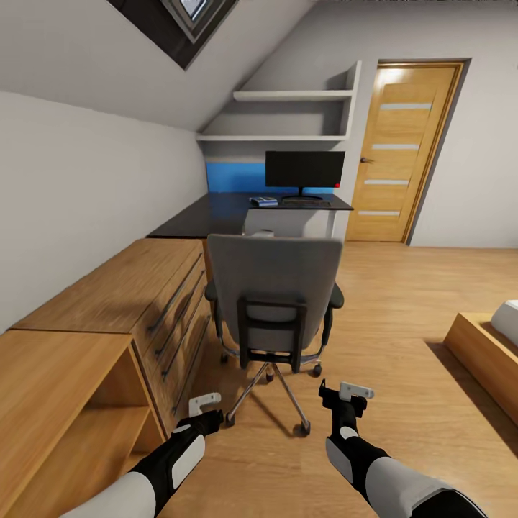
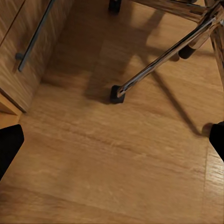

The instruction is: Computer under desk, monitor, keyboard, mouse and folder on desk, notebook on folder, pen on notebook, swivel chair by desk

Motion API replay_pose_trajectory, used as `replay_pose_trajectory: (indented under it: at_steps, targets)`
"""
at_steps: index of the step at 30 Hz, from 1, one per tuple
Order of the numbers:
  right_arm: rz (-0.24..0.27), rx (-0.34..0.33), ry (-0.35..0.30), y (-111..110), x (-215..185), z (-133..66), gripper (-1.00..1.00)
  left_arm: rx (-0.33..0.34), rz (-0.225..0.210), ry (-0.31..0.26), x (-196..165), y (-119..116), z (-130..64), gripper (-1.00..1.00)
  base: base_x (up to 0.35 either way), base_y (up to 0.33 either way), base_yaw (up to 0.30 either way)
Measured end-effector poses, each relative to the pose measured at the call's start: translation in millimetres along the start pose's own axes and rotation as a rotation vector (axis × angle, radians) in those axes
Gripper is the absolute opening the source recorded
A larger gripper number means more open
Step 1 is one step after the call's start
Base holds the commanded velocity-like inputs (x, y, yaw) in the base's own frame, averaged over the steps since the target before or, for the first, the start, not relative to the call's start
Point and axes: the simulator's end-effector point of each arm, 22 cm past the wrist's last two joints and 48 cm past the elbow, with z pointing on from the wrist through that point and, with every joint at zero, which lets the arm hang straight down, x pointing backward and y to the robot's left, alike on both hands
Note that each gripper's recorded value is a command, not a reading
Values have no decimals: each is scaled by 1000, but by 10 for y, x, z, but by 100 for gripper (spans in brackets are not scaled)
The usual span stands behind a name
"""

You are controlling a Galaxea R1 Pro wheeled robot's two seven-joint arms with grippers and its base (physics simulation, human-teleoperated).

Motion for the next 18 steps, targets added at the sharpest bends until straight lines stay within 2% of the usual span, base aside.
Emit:
replay_pose_trajectory:
  at_steps: [18]
  targets:
    - [11,-2,-33,-10,202,36,100,7,-1,-28,171,36,153,100,0,0,0]
